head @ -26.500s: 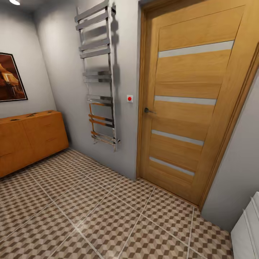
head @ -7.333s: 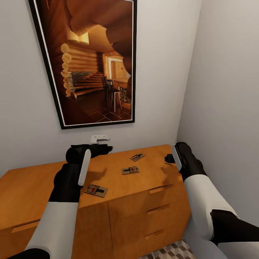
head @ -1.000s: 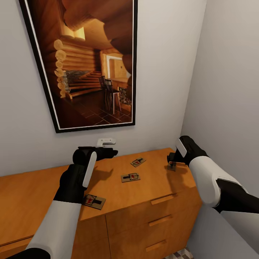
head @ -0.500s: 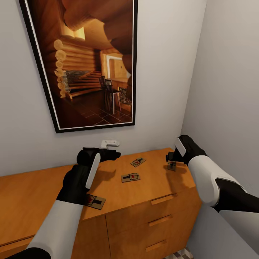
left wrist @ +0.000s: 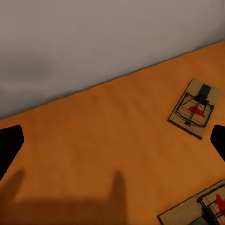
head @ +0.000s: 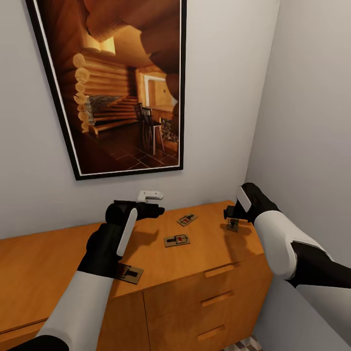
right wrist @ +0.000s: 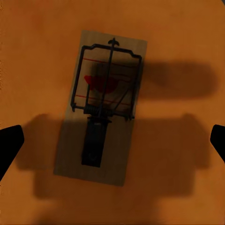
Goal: Take the four mousetraps from the cabinet in the bathroom and place them on the bathroom floor. Make sure all four end up on the same floor surface, and ensure that at least two of them are either under or directly next to the same bathroom sink.
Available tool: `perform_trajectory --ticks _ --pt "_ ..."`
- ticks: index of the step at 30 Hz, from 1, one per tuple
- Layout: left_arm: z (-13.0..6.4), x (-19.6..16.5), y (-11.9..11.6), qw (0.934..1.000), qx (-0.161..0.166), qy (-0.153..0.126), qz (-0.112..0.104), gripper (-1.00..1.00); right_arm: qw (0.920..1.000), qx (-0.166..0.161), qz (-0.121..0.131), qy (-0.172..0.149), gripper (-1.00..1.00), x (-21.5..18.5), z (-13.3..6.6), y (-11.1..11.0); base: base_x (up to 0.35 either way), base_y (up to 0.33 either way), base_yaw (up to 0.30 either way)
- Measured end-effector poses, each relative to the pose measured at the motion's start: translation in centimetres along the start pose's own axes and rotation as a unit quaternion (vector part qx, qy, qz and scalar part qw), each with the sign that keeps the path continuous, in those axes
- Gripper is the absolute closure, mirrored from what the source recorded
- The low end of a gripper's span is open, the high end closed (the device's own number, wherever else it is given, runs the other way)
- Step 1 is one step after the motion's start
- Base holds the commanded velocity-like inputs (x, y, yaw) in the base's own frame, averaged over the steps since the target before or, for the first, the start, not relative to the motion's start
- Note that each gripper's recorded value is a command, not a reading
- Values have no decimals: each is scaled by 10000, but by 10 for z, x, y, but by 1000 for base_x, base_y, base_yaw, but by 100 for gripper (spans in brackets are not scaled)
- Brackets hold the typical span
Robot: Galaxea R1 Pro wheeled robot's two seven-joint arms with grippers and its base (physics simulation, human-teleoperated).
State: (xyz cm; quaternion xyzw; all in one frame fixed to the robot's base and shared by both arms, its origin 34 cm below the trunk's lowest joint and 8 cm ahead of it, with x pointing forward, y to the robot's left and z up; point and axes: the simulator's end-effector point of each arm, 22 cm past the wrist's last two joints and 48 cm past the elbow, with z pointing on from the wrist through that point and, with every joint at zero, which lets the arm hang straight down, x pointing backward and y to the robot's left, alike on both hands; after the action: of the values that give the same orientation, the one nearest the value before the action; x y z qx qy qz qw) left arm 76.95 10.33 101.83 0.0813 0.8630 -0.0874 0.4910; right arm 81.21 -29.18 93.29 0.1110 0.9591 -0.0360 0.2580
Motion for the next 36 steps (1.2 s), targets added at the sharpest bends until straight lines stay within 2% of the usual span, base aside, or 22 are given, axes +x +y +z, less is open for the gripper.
perform_trajectory --ticks 13,19,24,36 --pt "0 1 0 10000 6 11 1 -100 10000 -63 -32 -11 -100 0 -2 10 0 0 0" --pt "4 7 0 10000 6 16 0 -100 9997 -228 -67 3 -100 7 2 29 0 0 0" --pt "8 15 0 10000 6 23 2 -100 9995 -304 -74 13 -100 13 8 38 0 0 0" --pt "10 18 0 10000 4 63 5 -100 9993 -357 -78 14 -100 14 7 43 0 0 0"
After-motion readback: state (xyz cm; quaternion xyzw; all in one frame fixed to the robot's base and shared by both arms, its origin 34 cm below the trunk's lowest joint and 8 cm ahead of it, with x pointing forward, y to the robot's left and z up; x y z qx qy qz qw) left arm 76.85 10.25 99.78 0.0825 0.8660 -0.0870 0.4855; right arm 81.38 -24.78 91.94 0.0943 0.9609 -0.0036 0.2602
